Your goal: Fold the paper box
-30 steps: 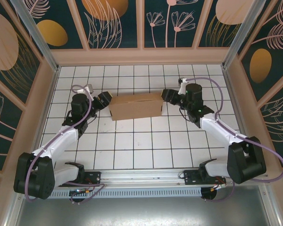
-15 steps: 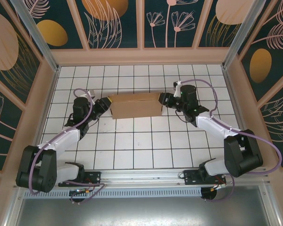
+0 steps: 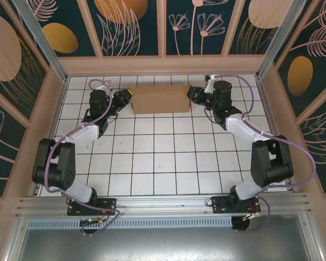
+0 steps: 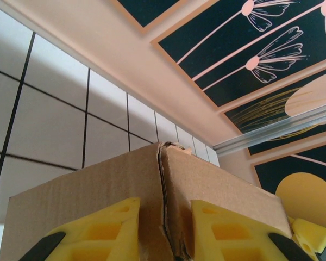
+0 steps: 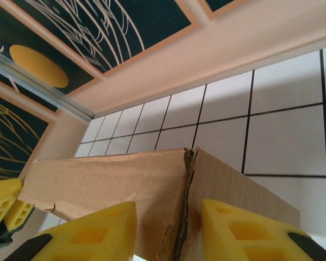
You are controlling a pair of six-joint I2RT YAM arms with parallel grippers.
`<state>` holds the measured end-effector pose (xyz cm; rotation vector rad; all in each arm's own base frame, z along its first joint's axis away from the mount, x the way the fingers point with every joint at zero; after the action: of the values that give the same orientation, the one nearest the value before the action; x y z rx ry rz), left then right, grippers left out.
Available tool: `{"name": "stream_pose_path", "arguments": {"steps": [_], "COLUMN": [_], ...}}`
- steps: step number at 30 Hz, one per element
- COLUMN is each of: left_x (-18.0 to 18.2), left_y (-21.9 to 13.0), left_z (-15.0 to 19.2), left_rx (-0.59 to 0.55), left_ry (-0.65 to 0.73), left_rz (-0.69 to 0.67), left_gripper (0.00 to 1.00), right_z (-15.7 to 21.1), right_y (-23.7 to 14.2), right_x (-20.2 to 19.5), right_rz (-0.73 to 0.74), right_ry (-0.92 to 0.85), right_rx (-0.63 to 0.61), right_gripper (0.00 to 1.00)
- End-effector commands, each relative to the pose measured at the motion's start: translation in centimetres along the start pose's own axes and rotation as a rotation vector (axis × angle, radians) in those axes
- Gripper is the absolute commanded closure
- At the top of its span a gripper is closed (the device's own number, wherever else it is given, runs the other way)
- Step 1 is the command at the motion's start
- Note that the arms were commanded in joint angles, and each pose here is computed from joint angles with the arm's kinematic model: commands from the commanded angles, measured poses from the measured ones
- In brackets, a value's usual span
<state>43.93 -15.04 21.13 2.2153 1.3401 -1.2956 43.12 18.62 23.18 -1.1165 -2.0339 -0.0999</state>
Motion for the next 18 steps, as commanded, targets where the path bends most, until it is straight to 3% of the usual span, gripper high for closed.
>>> {"name": "stream_pose_path", "arguments": {"steps": [1, 10, 18], "left_x": [-0.7, 3.1, 4.3], "left_y": [1.7, 0.5, -2.6], "left_z": [0.6, 5.4, 7.9], "left_rx": [0.02, 0.062, 0.067], "left_ry": [0.068, 0.06, 0.05], "left_rz": [0.074, 0.035, -0.028], "left_gripper": [0.76, 0.75, 0.74], "right_z": [1.2, 6.5, 9.5], "right_y": [1.4, 1.0, -1.2], "right_x": [0.5, -2.8, -2.8], "right_rz": [-0.119, -0.084, -0.035], "right_ry": [-0.056, -0.076, -0.038], "right_rx": [0.046, 0.099, 0.104], "right_gripper": [0.65, 0.66, 0.6]}}
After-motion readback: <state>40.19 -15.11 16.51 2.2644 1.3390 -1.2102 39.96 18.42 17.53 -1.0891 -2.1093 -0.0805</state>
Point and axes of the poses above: each hand's point on the last joint's axis, 136 mm out from that joint toward the fingers, its own y axis out along the fingers, its own x axis along the line the jaws close on, z = x × y, the point moved 2 cm from there along -y, back along the fingers, and after that the axes turned 4 degrees about y, right-handed, at the moved point
